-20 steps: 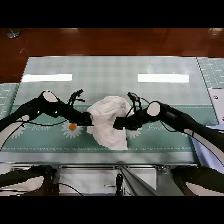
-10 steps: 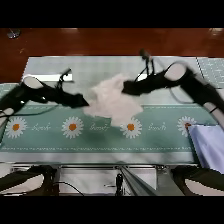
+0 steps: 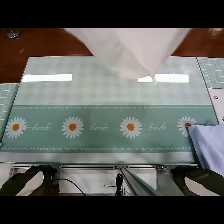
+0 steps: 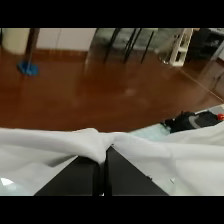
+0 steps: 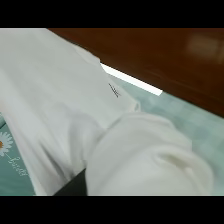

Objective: Fold the shirts.

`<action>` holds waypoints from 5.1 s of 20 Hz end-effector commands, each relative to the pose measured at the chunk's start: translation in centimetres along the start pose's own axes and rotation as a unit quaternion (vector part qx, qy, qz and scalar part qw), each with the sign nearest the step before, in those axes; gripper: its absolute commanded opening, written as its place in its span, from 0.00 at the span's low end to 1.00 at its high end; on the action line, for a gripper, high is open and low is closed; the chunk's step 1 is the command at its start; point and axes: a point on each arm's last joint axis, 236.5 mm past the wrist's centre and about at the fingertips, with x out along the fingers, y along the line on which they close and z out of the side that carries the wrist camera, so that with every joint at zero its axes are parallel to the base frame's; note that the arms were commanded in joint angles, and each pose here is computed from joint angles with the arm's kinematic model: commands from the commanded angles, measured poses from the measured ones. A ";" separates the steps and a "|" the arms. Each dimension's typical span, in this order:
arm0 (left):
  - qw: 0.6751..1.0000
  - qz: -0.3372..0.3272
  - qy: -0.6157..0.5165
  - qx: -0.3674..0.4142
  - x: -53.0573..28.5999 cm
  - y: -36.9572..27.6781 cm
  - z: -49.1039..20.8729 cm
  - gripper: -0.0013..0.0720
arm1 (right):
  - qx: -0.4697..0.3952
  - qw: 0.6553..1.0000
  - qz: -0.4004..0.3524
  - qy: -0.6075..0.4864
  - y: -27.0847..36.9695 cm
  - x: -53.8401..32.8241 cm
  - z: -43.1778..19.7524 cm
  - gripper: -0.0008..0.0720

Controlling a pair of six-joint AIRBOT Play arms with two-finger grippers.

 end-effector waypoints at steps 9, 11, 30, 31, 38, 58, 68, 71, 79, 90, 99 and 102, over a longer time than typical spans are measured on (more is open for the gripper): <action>0.990 -0.025 0.065 0.121 -10.1 -12.4 -2.5 0.05 | -0.008 0.995 -0.016 0.098 4.0 -9.4 -8.8 0.04; 0.991 -0.026 0.087 0.095 -9.4 -11.1 -4.0 0.05 | 0.018 0.988 0.000 0.151 3.3 -7.0 -12.0 0.04; 0.917 0.035 0.318 -0.239 11.1 10.0 -37.0 0.95 | 0.416 0.898 -0.055 0.134 -20.6 20.9 -24.1 0.75; 0.913 0.033 0.333 -0.232 10.9 10.3 -37.5 0.98 | 0.424 0.896 -0.044 0.126 -21.7 19.5 -23.3 0.87; 0.735 0.183 0.569 -0.320 -6.8 16.8 -45.0 0.97 | 0.412 0.836 -0.244 0.269 -31.2 -1.5 -33.1 0.87; 0.790 0.059 0.481 -0.375 3.5 -3.3 -57.8 0.97 | 0.435 0.863 -0.183 0.178 -22.8 7.8 -39.6 0.86; 0.821 0.006 0.451 -0.351 6.9 -2.1 -53.1 0.05 | 0.488 0.834 -0.177 0.185 -26.6 11.6 -40.8 0.86; 0.814 -0.001 0.458 -0.358 6.5 -2.2 -53.0 0.05 | 0.492 0.832 -0.153 0.207 -27.4 14.5 -41.1 0.86; 0.800 -0.022 0.477 -0.363 5.7 -3.5 -53.0 0.05 | 0.488 0.835 -0.126 0.220 -30.7 20.8 -38.3 0.82; 0.835 -0.050 0.415 -0.357 7.6 -0.8 -45.6 0.05 | 0.395 0.872 -0.077 0.279 -27.1 20.2 -34.1 0.04; 0.998 -0.029 0.003 -0.057 2.1 -0.1 -0.8 0.04 | 0.043 0.982 -0.149 -0.106 -11.0 -4.8 3.1 0.04; 0.997 0.015 -0.050 0.061 -4.0 -4.8 5.2 0.04 | -0.027 0.970 -0.152 -0.186 -2.4 -13.7 4.1 0.04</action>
